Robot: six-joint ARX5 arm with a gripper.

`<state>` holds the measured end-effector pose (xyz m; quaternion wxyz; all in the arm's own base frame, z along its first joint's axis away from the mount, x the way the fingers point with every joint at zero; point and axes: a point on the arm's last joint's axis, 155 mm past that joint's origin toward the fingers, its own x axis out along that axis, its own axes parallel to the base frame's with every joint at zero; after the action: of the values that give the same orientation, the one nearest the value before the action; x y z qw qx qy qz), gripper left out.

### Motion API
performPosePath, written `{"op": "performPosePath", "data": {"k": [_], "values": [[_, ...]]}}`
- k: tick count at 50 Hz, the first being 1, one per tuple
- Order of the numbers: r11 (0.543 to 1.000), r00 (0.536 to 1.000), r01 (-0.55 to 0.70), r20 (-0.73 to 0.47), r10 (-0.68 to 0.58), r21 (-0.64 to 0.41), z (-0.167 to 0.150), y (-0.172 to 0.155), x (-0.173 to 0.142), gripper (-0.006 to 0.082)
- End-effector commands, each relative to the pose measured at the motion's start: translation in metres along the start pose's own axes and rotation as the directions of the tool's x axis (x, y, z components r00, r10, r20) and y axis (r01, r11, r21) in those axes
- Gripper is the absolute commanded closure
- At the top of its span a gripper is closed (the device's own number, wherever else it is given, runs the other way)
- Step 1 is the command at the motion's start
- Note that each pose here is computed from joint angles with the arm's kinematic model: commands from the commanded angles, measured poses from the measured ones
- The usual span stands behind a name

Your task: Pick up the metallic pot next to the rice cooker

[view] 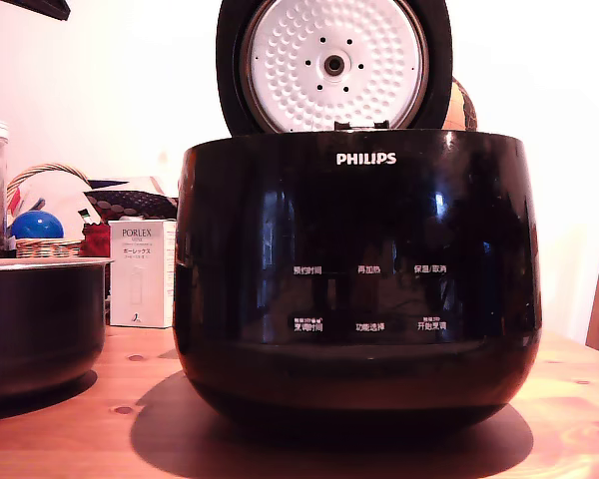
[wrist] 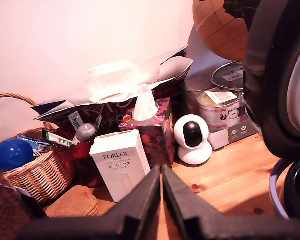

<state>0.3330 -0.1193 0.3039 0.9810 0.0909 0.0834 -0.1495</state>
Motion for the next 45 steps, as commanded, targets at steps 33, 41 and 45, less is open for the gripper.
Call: {"op": "performPosePath", "data": {"k": [33,41,45], "values": [[0.914,0.934,0.309,-0.264,-0.240,0.264,-0.032,-0.032,-0.033,0.0791],[0.837,0.861,0.426,-0.437,-0.259,0.344,-0.071,-0.036,-0.048,0.0791],[0.802,0.796,0.491,-0.548,-0.256,0.339,-0.100,-0.037,-0.056,0.0791]]}}
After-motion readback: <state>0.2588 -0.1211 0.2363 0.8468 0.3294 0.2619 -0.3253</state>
